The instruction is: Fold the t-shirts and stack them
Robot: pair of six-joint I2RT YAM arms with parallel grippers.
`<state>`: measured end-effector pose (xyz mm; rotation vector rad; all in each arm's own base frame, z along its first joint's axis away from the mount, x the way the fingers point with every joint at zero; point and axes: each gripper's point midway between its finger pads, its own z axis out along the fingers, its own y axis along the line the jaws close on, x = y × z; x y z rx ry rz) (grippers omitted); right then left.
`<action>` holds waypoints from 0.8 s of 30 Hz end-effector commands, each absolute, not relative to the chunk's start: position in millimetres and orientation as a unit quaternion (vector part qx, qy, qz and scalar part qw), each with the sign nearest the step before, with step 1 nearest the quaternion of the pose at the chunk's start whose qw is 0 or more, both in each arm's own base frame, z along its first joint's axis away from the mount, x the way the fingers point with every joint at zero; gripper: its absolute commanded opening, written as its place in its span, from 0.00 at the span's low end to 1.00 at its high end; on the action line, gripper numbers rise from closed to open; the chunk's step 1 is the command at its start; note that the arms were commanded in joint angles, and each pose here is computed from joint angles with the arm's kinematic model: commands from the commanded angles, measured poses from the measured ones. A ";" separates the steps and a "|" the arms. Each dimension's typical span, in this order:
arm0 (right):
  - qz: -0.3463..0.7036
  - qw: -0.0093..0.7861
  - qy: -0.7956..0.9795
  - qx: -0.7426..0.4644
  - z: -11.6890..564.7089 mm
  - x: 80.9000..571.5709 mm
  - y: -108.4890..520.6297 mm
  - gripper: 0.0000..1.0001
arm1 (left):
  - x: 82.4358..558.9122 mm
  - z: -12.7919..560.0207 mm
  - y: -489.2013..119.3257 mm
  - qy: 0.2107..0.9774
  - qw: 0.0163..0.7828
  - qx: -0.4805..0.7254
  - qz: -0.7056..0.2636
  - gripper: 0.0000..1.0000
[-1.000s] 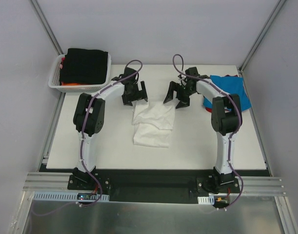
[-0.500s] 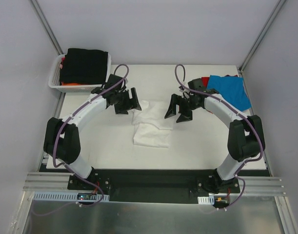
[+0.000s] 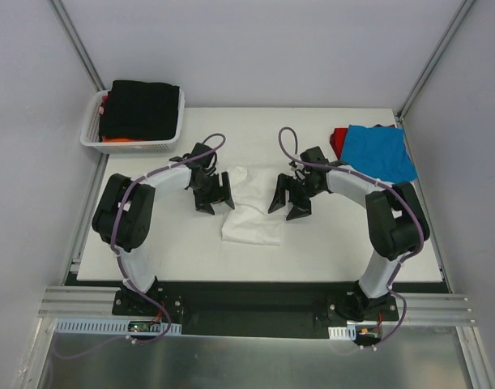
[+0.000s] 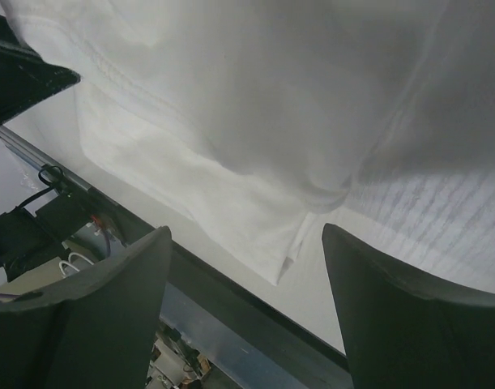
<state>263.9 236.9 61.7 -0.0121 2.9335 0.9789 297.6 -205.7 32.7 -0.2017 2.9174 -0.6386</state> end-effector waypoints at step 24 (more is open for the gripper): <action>0.327 0.048 0.944 -0.024 67.7 309.1 252.6 0.79 | 348.8 61.9 -238.7 0.958 0.119 -0.028 -0.261 0.75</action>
